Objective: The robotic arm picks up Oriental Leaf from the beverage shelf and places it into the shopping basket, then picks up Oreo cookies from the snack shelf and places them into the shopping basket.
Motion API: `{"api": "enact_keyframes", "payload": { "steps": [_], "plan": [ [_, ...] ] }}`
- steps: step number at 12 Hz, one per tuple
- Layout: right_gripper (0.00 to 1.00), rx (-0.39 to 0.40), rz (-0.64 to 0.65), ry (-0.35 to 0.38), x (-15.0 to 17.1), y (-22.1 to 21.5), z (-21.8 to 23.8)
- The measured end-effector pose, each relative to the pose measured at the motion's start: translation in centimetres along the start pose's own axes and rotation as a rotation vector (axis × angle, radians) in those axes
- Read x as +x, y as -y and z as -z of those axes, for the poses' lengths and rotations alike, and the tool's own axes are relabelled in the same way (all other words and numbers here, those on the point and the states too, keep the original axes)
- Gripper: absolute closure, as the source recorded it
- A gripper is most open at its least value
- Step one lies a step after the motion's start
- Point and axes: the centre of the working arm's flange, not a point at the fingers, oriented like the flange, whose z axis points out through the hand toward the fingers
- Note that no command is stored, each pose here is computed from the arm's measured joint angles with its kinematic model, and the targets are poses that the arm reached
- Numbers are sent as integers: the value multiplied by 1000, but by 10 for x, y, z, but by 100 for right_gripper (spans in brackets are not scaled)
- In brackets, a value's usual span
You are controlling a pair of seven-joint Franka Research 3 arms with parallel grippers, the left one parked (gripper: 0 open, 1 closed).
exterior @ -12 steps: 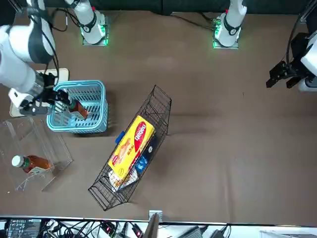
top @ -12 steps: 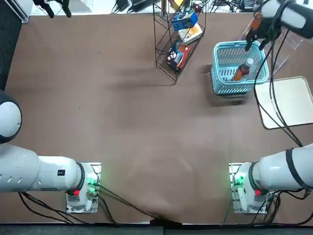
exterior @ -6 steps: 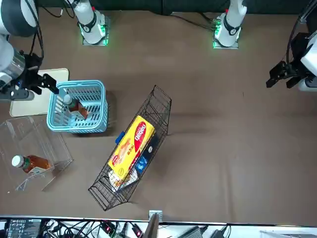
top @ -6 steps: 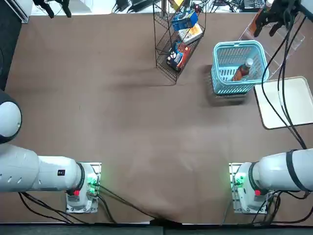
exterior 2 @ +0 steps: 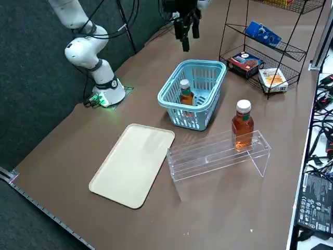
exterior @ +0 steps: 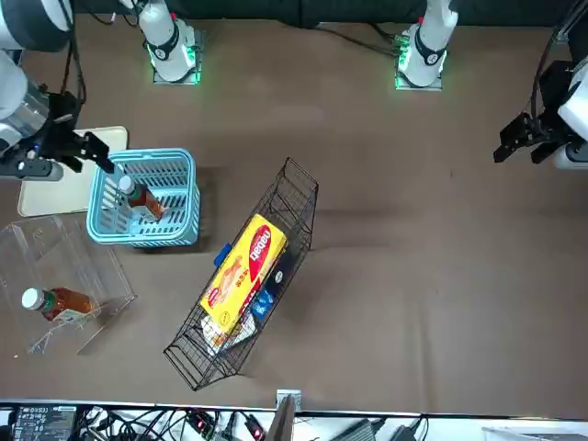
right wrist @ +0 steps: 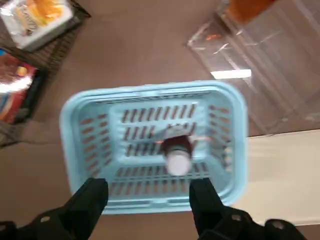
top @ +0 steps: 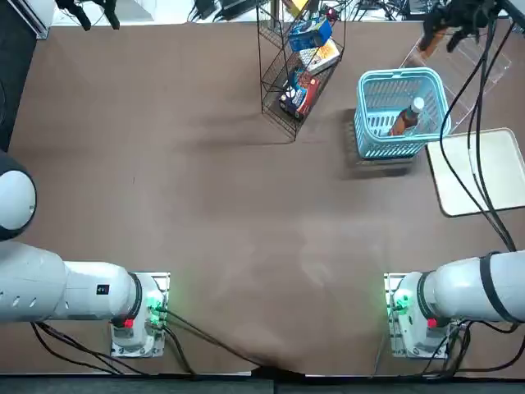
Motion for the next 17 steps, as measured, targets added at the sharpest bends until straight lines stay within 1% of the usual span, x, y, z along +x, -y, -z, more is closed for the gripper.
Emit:
{"api": "enact_keyframes", "payload": {
  "steps": [3, 6, 8, 11, 12, 14, 17],
  "plan": [
    [0, 32, -16, 4, -3, 39, -1],
    [0, 34, 48, -3, -4, 74, 1],
    [0, 34, 134, -7, -6, 104, -1],
    [0, 40, 287, -44, -9, 148, -7],
    [0, 45, 391, -85, -7, 166, -11],
    [0, 46, 507, -133, -4, 176, -11],
    [0, 43, 631, -214, 2, 184, -6]
  ]
}}
